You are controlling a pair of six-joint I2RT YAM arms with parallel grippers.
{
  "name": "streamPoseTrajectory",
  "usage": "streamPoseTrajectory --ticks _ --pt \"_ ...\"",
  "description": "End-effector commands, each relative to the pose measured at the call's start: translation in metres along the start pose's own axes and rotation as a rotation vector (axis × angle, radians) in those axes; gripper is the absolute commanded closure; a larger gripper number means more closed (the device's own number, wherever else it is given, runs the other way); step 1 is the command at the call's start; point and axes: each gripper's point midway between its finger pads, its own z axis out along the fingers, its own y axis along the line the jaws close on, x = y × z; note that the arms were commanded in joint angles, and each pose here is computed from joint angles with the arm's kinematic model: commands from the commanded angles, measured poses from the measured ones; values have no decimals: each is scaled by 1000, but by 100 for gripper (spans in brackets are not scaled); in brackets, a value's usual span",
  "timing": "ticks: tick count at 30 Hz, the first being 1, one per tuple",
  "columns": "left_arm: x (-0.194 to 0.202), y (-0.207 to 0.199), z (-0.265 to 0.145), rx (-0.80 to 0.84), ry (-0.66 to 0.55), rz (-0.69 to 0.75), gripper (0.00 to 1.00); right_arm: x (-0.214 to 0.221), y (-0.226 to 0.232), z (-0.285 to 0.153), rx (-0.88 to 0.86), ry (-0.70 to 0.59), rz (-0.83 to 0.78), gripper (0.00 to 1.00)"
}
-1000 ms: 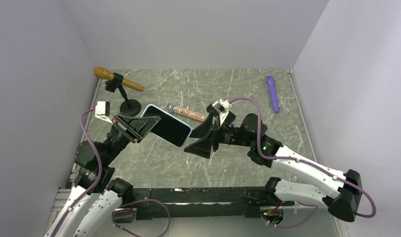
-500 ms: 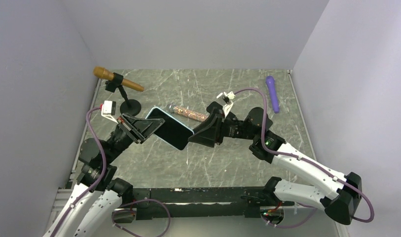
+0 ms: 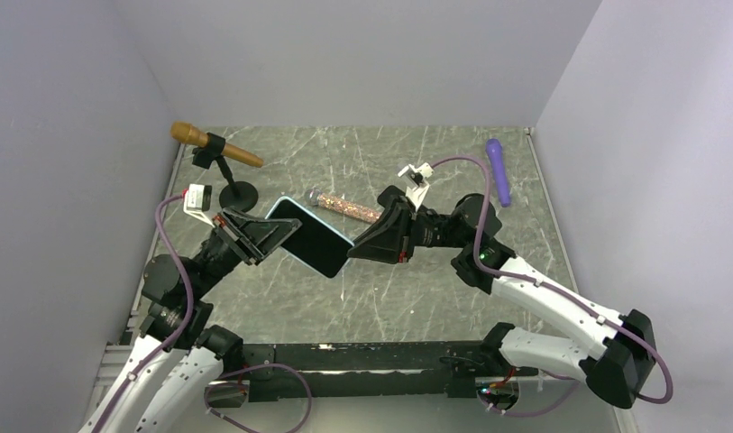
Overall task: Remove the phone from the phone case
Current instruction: Remove the phone case from the phone.
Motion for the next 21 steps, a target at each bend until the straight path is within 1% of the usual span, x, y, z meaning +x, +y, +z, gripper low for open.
streamPoseTrajectory --ticks 1,3,4,5,11,14,21 --pt "-9 -37 1 112 -8 37 100 -10 17 -3 -118 -33 -48 83" --pt "-7 -40 1 121 7 38 100 -9 16 -5 -148 -34 -42 91" --pt "-5 -41 1 130 18 28 100 -7 13 -6 -162 -24 -34 98" --pt "-4 -44 1 145 28 19 100 -6 15 -6 -190 -14 -42 100" --pt "4 -71 -1 261 105 -27 100 8 49 -19 -483 40 -195 100" --pt "5 -80 -3 283 130 -33 100 8 45 -9 -521 73 -194 100" --pt "6 -86 -11 304 123 -58 100 3 37 11 -555 101 -197 100"
